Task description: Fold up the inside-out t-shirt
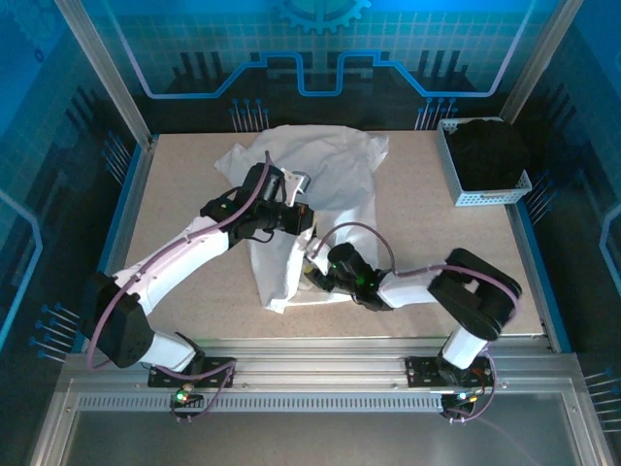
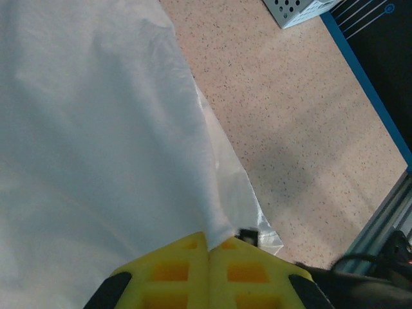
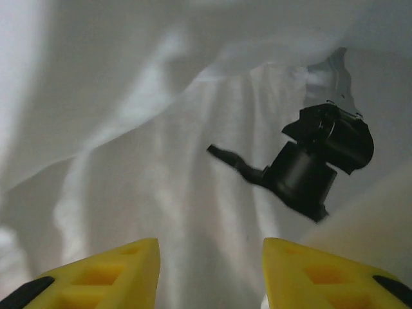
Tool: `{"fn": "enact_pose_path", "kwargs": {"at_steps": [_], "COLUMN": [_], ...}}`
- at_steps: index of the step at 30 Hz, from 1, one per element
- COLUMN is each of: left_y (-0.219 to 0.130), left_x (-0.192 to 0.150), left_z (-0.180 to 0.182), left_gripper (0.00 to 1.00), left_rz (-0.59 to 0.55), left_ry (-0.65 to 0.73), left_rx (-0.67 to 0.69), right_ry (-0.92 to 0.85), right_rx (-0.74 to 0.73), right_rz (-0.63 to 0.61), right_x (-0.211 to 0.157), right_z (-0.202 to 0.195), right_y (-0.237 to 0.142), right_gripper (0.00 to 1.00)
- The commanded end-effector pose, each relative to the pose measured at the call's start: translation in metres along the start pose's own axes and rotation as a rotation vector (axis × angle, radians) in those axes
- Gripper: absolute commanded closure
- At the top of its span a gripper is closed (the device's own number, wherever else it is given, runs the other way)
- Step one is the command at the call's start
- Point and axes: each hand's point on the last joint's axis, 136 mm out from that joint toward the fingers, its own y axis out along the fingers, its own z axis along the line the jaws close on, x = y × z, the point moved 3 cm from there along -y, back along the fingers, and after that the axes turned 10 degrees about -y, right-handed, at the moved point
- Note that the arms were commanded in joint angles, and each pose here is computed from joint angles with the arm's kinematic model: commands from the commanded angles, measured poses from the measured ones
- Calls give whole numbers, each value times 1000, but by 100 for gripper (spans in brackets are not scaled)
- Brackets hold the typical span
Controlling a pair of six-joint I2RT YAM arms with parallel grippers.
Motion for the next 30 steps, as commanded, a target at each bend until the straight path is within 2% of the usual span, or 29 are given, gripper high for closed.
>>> {"fn": "enact_pose_path", "kwargs": {"at_steps": [1, 5, 9, 15, 21, 30], "left_y": [-25, -35, -49, -66, -71, -105], "left_x": [8, 8, 9, 1, 10, 35], "left_z": [-20, -33, -51, -83, -115, -157], "left_gripper": [100, 100, 100, 100, 100, 100], "left_rz": [-19, -9, -3, 18, -13, -74], "left_ry": [-33, -62, -85, -45, 13, 76], "left_rx": [-73, -136, -225, -365, -448, -555], "right_ry": [8, 52, 122, 242, 225, 245], "right_rx": [-54, -87, -195, -264, -329, -343], "right_rz": [-103, -113, -92, -87, 11, 184], "right_x": [26, 26, 26, 29, 32, 27], "right_z": [-12, -17, -37, -69, -87, -107], "right_y": [22, 38, 44, 42, 51, 70], "right_gripper": [56, 59, 61, 61, 60, 57]}}
